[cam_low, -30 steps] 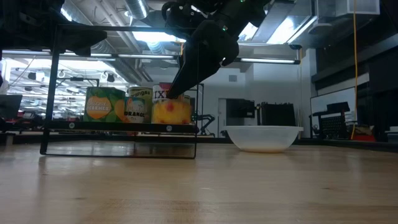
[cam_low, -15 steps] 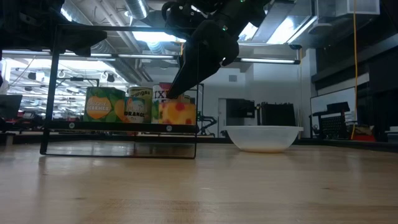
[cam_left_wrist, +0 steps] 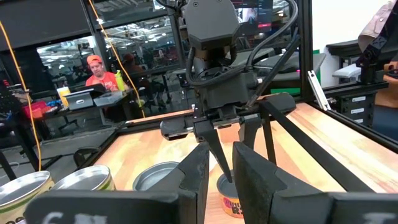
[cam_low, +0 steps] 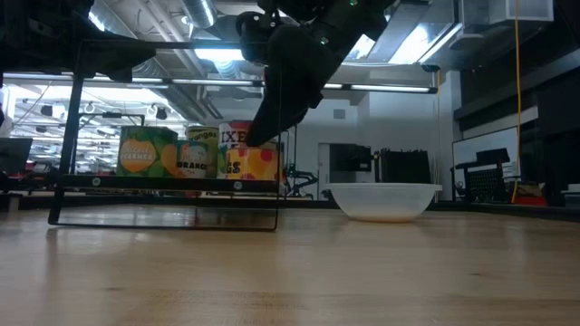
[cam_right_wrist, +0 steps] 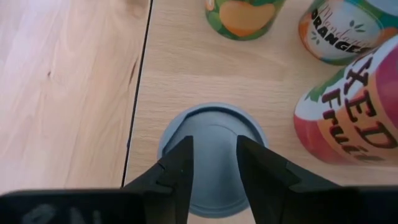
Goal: Pick and place cans onto a shelf
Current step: Put the small canned pineapple on the shelf
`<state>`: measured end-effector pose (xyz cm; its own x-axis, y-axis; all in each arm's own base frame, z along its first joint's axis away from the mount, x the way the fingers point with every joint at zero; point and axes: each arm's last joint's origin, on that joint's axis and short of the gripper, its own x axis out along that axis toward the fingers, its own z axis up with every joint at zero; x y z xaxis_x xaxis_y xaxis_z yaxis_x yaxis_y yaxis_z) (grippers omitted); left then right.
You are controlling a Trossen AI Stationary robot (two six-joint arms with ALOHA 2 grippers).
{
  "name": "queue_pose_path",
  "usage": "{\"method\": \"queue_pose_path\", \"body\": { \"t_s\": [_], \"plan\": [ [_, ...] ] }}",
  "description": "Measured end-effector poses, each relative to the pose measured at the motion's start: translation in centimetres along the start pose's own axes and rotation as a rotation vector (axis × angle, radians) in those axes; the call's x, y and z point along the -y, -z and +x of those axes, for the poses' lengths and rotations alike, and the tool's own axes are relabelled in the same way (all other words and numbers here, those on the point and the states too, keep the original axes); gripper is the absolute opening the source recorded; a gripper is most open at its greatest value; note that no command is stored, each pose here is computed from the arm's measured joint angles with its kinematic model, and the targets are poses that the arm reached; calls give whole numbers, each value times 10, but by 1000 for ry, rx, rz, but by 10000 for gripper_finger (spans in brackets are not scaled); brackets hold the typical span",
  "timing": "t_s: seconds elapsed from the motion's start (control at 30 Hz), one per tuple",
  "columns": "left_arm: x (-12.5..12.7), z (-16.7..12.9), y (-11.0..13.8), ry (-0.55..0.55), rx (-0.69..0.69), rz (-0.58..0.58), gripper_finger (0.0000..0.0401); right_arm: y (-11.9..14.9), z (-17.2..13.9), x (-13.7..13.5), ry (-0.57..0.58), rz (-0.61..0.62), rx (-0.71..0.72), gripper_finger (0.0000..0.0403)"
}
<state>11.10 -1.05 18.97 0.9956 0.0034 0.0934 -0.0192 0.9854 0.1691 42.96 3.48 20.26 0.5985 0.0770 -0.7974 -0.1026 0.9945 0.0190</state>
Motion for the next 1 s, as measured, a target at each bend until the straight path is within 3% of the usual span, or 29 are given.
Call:
{"method": "queue_pose_path", "body": {
  "t_s": [0.43,0.7,1.0],
  "plan": [
    [0,0,2,4,-24,-20,64,3,0,0,15,-21,-31,127],
    [0,0,3,4,-25,-20,64,-6,-21,1,76,-27,-166,127],
    [0,0,3,4,-25,-20,64,-16,-35,2,97,106,-182,127]
  ]
}}
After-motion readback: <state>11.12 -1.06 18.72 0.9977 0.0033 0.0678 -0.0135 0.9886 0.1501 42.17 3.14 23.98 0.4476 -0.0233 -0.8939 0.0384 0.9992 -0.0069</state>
